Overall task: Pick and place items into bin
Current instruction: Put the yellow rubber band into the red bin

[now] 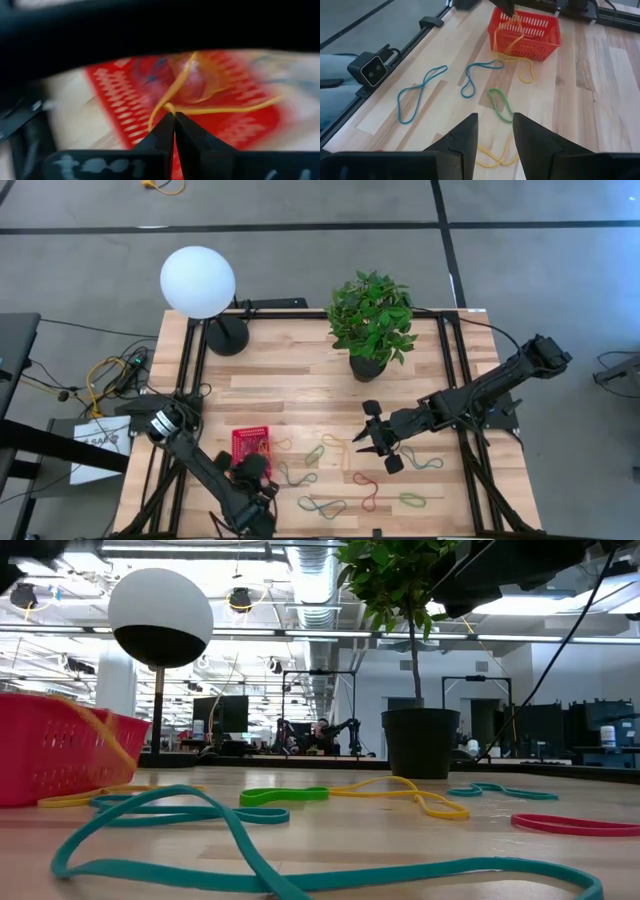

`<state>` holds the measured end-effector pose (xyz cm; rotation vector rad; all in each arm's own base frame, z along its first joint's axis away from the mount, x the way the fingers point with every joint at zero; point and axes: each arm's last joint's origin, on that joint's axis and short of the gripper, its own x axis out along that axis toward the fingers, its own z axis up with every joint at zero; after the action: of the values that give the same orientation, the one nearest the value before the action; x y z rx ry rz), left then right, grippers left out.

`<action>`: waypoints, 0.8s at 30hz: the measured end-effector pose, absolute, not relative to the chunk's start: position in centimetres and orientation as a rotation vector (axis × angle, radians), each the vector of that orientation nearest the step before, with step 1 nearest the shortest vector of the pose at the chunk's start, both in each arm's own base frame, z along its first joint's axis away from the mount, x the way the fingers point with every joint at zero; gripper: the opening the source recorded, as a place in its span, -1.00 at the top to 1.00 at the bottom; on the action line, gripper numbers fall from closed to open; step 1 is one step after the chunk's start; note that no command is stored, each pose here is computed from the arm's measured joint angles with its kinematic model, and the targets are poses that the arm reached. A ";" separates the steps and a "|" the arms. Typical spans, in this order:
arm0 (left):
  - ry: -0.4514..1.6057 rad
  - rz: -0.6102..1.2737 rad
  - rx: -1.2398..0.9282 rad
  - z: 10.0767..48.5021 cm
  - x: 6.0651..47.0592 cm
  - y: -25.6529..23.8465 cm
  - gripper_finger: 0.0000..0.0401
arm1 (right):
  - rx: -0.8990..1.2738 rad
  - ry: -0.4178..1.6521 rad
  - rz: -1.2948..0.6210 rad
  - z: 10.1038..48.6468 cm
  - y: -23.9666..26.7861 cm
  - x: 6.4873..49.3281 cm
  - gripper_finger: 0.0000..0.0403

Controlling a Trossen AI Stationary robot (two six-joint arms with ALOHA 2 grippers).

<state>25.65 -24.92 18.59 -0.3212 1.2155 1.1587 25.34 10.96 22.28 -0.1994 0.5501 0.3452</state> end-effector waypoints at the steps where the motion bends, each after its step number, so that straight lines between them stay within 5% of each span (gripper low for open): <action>1: 1.235 1.184 -0.312 18.1 25.3 -24.7 1.00 | -0.199 0.550 0.345 22.3 11.0 25.3 0.41; 10: 1.277 1.160 -0.254 17.0 25.0 -24.3 0.94 | -0.200 0.550 0.345 22.3 11.0 25.3 0.41; 19: 1.271 1.020 -0.333 16.4 26.0 -25.1 0.53 | -0.200 0.550 0.345 22.3 11.0 25.3 0.41; 24: 1.229 1.099 -0.296 18.0 25.9 -24.9 0.39 | -0.200 0.550 0.345 22.3 11.0 25.3 0.41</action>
<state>25.93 -24.85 18.01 -0.2963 1.2293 1.0991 25.34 10.96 22.28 -0.1995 0.5501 0.3452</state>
